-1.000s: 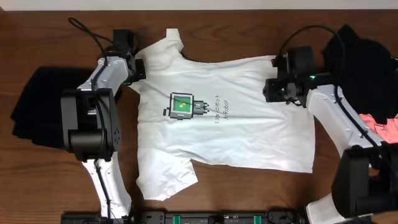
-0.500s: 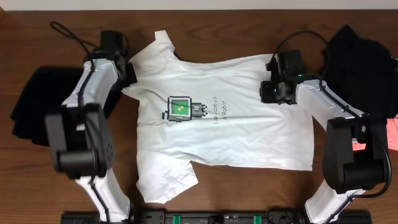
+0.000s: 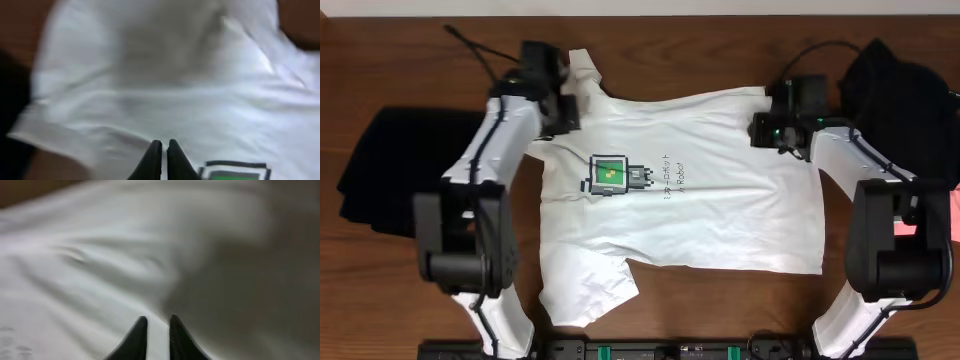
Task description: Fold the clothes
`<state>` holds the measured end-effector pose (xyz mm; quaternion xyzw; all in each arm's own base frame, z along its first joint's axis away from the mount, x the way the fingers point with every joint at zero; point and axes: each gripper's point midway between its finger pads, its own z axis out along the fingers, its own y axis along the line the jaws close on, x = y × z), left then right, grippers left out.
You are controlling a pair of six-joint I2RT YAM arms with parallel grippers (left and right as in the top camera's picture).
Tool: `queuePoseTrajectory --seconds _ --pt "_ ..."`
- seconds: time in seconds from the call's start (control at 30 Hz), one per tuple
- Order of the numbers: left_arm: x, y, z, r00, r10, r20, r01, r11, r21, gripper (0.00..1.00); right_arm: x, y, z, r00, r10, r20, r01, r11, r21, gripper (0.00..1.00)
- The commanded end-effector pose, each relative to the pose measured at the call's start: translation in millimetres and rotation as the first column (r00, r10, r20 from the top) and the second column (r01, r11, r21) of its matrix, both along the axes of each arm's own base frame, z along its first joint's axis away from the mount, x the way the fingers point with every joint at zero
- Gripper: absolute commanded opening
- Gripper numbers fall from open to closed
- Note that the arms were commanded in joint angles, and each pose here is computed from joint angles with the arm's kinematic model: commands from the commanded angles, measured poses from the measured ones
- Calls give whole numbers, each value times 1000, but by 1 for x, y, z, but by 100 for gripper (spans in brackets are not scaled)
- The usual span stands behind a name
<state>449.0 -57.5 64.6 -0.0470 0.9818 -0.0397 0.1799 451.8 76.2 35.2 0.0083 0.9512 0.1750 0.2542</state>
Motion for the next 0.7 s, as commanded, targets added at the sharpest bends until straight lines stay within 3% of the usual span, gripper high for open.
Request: queuePoseTrajectory --seconds 0.0,0.1,0.37,0.67 --pt "-12 -9 -26 997 -35 -76 35 999 3 6 -8 51 19 995 104 -4 -99 960 260 2" --pt "-22 0 -38 991 28 -131 -24 999 38 6 -13 84 27 985 171 24 -171 940 296 1" --pt "-44 14 -58 979 66 -191 -47 994 102 6 -5 142 36 952 251 172 -284 936 206 1" --pt "-92 22 -98 938 74 -338 -32 991 130 6 -8 102 -14 992 123 22 -124 991 56 3"
